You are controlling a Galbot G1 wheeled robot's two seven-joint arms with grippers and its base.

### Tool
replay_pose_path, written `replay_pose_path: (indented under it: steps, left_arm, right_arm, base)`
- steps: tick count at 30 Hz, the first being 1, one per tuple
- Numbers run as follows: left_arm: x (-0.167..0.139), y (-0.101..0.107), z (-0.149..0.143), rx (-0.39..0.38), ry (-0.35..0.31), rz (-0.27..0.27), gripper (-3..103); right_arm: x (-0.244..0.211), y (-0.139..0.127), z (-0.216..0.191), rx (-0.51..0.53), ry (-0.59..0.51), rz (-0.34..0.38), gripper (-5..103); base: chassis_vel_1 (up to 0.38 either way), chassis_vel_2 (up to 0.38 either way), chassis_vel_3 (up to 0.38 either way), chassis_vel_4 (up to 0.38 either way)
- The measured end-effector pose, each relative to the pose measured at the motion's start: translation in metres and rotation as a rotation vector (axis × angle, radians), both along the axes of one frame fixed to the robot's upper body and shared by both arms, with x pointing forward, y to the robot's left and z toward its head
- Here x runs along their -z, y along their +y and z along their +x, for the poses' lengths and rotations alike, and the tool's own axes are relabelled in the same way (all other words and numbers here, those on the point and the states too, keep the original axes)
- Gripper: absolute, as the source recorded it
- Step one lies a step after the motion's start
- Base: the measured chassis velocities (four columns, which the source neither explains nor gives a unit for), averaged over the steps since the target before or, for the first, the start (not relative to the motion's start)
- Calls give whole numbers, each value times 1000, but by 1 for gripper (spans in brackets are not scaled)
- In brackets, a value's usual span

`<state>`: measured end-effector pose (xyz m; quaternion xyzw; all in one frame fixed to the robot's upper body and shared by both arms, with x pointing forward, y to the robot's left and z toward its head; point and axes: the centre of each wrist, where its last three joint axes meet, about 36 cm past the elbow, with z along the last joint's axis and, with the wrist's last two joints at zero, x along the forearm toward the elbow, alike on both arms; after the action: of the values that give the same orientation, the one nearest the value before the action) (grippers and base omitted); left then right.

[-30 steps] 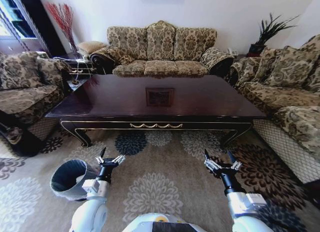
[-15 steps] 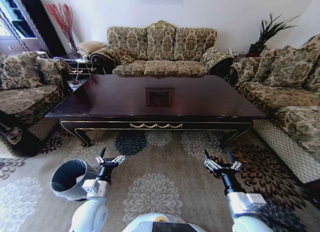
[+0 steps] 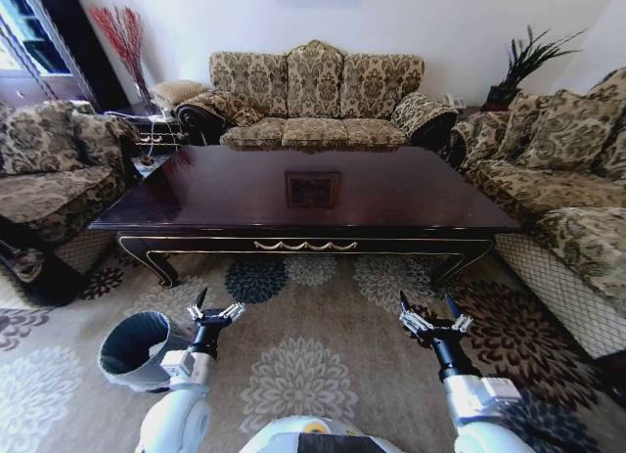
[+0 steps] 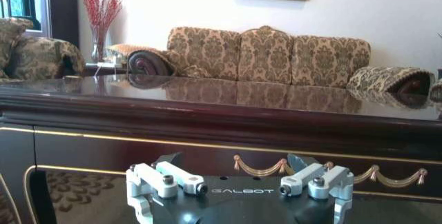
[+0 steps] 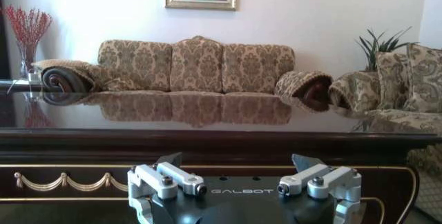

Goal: Move to the front of the table and place the trash on the table into the trash bin.

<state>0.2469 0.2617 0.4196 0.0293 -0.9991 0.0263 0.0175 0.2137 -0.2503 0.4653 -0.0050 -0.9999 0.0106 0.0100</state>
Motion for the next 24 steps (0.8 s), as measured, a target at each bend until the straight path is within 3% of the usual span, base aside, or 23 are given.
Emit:
replay_pose_path:
  steps: [24]
  left_arm:
    - [0, 0, 0, 0, 0, 0, 100]
  right_arm:
    - [0, 0, 0, 0, 0, 0, 100]
  base:
    - [0, 0, 0, 0]
